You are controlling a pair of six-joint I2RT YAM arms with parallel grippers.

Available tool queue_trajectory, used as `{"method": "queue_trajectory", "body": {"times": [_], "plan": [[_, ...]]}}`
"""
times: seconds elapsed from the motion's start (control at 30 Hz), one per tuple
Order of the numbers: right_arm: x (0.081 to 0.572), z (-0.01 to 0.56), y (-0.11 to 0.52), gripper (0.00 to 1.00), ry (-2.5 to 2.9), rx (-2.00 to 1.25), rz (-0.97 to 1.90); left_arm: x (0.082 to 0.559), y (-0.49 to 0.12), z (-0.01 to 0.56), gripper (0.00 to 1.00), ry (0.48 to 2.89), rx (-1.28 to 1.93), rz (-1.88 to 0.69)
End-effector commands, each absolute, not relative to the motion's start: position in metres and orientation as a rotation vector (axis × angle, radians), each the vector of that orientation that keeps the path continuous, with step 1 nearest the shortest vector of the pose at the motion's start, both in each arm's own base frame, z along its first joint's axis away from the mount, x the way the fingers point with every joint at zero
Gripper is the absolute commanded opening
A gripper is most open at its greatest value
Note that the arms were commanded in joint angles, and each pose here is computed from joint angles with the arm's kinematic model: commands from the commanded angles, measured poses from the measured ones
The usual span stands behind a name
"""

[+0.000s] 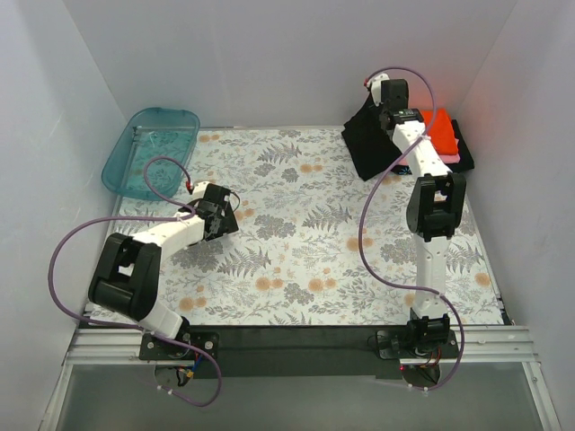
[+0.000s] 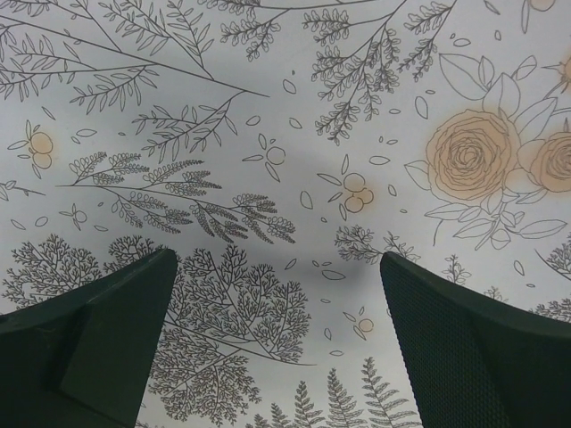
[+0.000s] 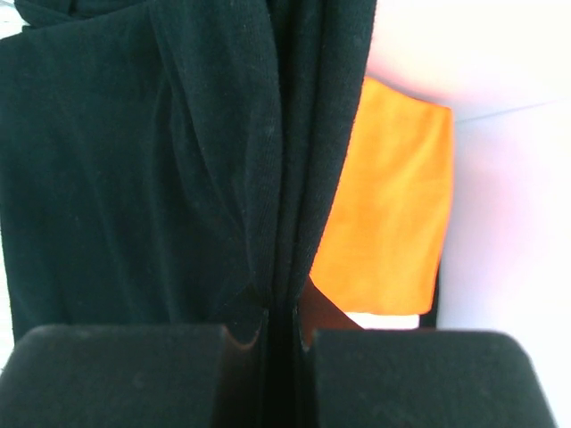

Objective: Fold and stack the t-shirts
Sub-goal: Neatly place the folded tshirt to the corner

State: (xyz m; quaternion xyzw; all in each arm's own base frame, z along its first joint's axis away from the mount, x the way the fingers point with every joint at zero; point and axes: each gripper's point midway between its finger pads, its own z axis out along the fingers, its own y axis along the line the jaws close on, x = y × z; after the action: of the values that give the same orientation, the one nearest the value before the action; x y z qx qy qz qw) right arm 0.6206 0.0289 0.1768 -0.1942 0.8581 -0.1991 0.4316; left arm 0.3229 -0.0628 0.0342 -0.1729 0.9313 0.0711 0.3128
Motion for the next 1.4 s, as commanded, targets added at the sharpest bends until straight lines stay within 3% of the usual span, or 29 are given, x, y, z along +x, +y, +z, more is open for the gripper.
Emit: {"method": "queue_trajectory", "body": {"times": [0.0,0.63,1.37], "plan": [[0.635,0.231,0.014,0.01,2.006,-0.405,-0.54,0.327,-0.056,0.036,0.98,2.424,-0.485,0.228],[0.639,0.286,-0.012,0.01,1.892,-0.299,-0.387,0.324,-0.057,0.027,0.98,2.444,-0.474,0.227],[0.638,0.311,-0.047,0.01,1.8,-0.157,-0.27,0.322,-0.062,0.026,0.98,2.448,-0.431,0.236]]}}
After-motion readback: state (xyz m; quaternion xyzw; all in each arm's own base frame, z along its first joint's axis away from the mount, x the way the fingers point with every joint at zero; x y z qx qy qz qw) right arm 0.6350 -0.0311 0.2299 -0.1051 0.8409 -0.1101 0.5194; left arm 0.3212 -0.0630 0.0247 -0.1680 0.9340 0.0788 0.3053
